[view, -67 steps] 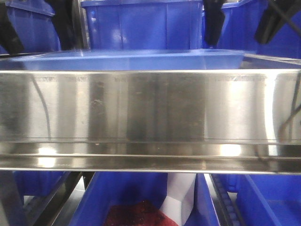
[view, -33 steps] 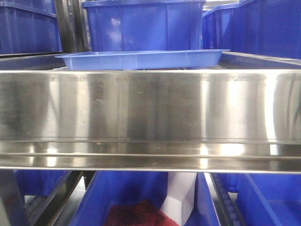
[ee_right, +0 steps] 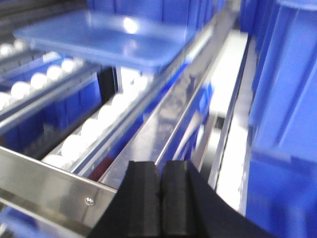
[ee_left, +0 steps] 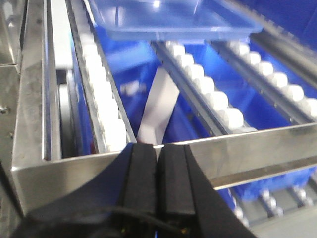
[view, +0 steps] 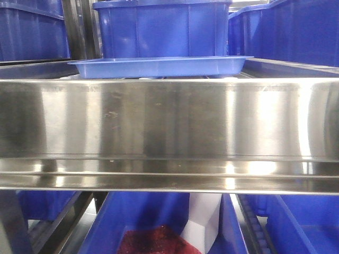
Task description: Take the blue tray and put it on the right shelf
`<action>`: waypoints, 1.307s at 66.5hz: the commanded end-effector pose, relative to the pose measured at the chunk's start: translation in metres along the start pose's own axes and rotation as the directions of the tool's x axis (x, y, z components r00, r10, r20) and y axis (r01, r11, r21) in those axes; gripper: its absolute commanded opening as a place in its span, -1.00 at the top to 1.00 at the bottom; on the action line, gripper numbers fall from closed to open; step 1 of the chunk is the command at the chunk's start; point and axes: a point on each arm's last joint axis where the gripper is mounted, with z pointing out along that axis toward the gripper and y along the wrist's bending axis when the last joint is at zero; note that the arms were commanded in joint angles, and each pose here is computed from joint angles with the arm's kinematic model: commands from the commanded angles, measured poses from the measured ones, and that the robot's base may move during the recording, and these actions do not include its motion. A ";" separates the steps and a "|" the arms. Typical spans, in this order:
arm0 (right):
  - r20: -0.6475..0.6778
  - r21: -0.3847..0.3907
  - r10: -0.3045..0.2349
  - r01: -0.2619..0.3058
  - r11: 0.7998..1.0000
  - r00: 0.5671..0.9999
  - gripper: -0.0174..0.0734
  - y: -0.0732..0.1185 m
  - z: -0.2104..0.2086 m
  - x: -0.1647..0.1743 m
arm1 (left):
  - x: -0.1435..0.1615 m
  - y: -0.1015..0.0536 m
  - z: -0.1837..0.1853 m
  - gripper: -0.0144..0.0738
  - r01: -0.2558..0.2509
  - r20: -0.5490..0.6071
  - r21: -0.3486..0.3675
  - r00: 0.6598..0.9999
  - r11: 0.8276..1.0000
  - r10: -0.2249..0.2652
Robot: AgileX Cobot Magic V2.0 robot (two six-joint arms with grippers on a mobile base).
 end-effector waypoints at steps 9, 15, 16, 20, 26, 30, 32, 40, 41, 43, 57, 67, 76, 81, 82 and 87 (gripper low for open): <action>0.221 -0.028 -0.043 0.050 0.998 0.974 0.49 0.002 -0.006 0.002 | 0.004 0.001 -0.008 0.78 -0.008 0.213 0.035 0.977 0.999 0.000; 0.236 -0.033 -0.043 0.052 0.998 0.971 0.49 0.002 -0.006 0.002 | 0.007 0.002 -0.006 0.78 -0.007 0.198 0.032 0.980 0.999 0.000; 0.236 -0.033 -0.043 0.052 0.998 0.971 0.49 0.002 -0.006 0.002 | 0.008 0.002 -0.006 0.78 -0.007 0.196 0.032 0.981 0.999 0.000; 0.236 -0.033 -0.043 0.052 0.998 0.971 0.49 0.002 -0.006 0.002 | 0.008 0.002 -0.006 0.78 -0.007 0.193 0.032 0.981 0.999 0.000; 0.234 -0.032 -0.043 0.052 0.998 0.971 0.49 0.002 -0.006 0.002 | 0.008 0.002 -0.006 0.78 -0.007 0.193 0.032 0.981 0.999 0.000; 0.234 -0.032 -0.043 0.052 0.998 0.971 0.49 0.002 -0.006 0.002 | 0.008 0.002 -0.006 0.78 -0.007 0.193 0.032 0.981 0.999 0.000; 0.234 -0.032 -0.043 0.052 0.998 0.971 0.49 0.002 -0.006 0.002 | 0.008 0.002 -0.006 0.78 -0.007 0.193 0.032 0.981 0.999 0.000; 0.234 -0.032 -0.043 0.052 0.998 0.971 0.49 0.002 -0.006 0.002 | 0.008 0.002 -0.006 0.78 -0.007 0.193 0.032 0.981 0.999 0.000; 0.234 -0.032 -0.043 0.052 0.998 0.971 0.49 0.002 -0.006 0.002 | 0.008 0.002 -0.006 0.78 -0.007 0.193 0.032 0.981 0.999 0.000; 0.234 -0.032 -0.043 0.052 0.998 0.971 0.49 0.002 -0.006 0.002 | 0.008 0.002 -0.006 0.78 -0.007 0.193 0.032 0.981 0.999 0.000; 0.234 -0.032 -0.043 0.052 0.998 0.971 0.49 0.002 -0.006 0.002 | 0.019 0.011 -0.008 0.78 0.002 0.235 -0.073 0.972 0.997 0.015; 0.234 -0.032 -0.043 0.052 0.998 0.971 0.49 0.002 -0.006 0.002 | 0.048 0.024 -0.005 0.78 0.004 0.353 -0.212 0.933 0.977 0.072; 0.234 -0.032 -0.043 0.052 0.998 0.971 0.49 0.002 -0.006 0.002 | 0.072 0.036 0.006 0.78 0.044 0.459 -0.305 0.882 0.951 0.107; 0.234 -0.032 -0.043 0.052 0.998 0.971 0.49 0.002 -0.006 0.002 | 0.085 0.044 0.014 0.78 0.063 0.494 -0.348 0.860 0.935 0.126; 0.233 -0.032 -0.043 0.052 0.998 0.971 0.49 0.002 -0.005 0.002 | 0.087 0.045 0.015 0.78 0.066 0.503 -0.355 0.854 0.932 0.131; 0.233 -0.032 -0.043 0.052 0.998 0.971 0.49 0.002 -0.005 0.002 | 0.094 0.049 0.018 0.78 0.079 0.515 -0.374 0.847 0.924 0.136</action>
